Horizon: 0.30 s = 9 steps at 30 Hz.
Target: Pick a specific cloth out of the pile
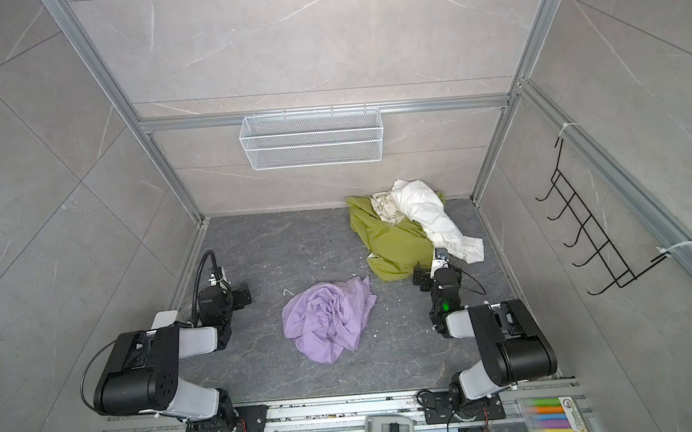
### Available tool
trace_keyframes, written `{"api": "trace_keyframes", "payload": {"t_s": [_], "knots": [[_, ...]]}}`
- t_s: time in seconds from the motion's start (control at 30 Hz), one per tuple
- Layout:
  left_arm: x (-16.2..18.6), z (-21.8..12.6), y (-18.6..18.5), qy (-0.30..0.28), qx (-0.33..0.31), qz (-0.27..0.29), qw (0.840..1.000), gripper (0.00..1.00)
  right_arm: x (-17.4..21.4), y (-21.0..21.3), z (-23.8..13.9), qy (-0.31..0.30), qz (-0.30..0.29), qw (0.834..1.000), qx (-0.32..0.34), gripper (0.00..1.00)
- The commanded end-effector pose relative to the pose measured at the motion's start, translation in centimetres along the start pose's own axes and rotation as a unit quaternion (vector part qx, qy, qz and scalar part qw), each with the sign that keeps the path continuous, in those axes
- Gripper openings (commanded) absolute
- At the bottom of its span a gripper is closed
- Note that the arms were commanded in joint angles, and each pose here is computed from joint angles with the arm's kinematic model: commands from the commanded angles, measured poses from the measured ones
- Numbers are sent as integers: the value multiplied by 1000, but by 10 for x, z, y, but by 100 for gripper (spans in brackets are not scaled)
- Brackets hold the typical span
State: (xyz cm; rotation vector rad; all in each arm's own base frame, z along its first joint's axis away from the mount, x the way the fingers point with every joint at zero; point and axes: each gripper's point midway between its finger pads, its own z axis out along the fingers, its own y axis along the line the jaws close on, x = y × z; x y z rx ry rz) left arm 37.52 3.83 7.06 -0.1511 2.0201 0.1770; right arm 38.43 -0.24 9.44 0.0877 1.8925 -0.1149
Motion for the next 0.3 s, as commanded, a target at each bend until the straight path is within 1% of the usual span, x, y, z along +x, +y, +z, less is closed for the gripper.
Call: {"api": "trace_keyframes", "payload": {"t_s": [0.0, 0.27], "knots": [[-18, 0, -1, -34, 6, -16, 999, 100, -2, 3, 4, 4, 7, 1000, -7, 100], [-19, -1, -1, -36, 6, -16, 999, 100, -3, 3, 3, 1, 9, 1000, -8, 100]]}}
